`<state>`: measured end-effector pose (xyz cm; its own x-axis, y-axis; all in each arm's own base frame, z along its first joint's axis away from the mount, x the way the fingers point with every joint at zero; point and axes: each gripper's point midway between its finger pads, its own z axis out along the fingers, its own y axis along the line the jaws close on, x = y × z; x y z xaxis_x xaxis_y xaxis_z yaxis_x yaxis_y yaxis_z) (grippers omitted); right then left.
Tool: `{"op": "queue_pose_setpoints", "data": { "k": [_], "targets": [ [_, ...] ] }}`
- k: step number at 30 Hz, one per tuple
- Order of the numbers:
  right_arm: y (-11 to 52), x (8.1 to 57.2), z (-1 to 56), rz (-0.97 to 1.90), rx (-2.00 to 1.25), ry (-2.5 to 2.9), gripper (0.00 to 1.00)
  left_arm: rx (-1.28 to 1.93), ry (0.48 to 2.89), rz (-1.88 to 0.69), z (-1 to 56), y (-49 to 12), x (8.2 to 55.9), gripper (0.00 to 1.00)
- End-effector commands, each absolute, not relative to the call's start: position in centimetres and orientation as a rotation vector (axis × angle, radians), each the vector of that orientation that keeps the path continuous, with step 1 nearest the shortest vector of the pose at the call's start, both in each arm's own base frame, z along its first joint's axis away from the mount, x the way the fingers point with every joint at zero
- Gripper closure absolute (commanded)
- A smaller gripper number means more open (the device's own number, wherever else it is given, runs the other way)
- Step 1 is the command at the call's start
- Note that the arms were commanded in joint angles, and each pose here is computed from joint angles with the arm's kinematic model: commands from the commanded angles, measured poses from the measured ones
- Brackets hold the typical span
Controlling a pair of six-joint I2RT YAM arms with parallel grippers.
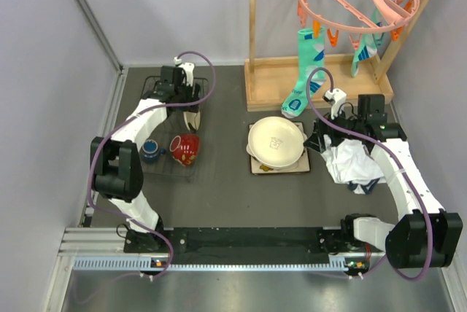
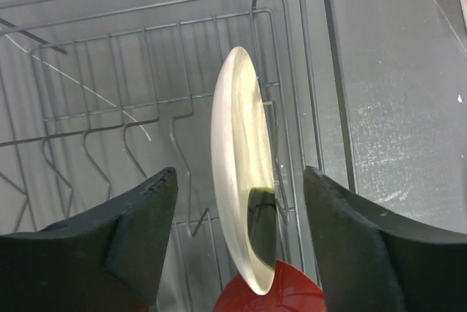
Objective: Unload the mixed dishes from the dish rack
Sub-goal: Pick up the plate from the dish rack.
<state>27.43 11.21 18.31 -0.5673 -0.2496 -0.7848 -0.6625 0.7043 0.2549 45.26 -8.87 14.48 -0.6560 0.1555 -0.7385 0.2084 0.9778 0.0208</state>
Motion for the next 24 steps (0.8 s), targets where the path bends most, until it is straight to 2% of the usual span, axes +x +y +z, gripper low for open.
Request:
{"op": "queue_pose_setpoints", "data": {
  "k": [1, 10, 24],
  "targets": [
    [11.19, 27.42, 19.16, 0.689, -0.713, 2.102, 0.07, 0.240, 2.257, -0.128, 15.09, -9.24, 46.16, 0.32],
    [11.15, 27.48, 19.14, 0.688, -0.712, 2.103, 0.07, 0.235, 2.263, -0.132, 14.87, -9.10, 46.33, 0.57],
    [11.18, 27.41, 19.24, 0.687, -0.715, 2.100, 0.07, 0.214, 2.252, -0.107, 15.41, -8.66, 46.66, 0.73]
  ]
}}
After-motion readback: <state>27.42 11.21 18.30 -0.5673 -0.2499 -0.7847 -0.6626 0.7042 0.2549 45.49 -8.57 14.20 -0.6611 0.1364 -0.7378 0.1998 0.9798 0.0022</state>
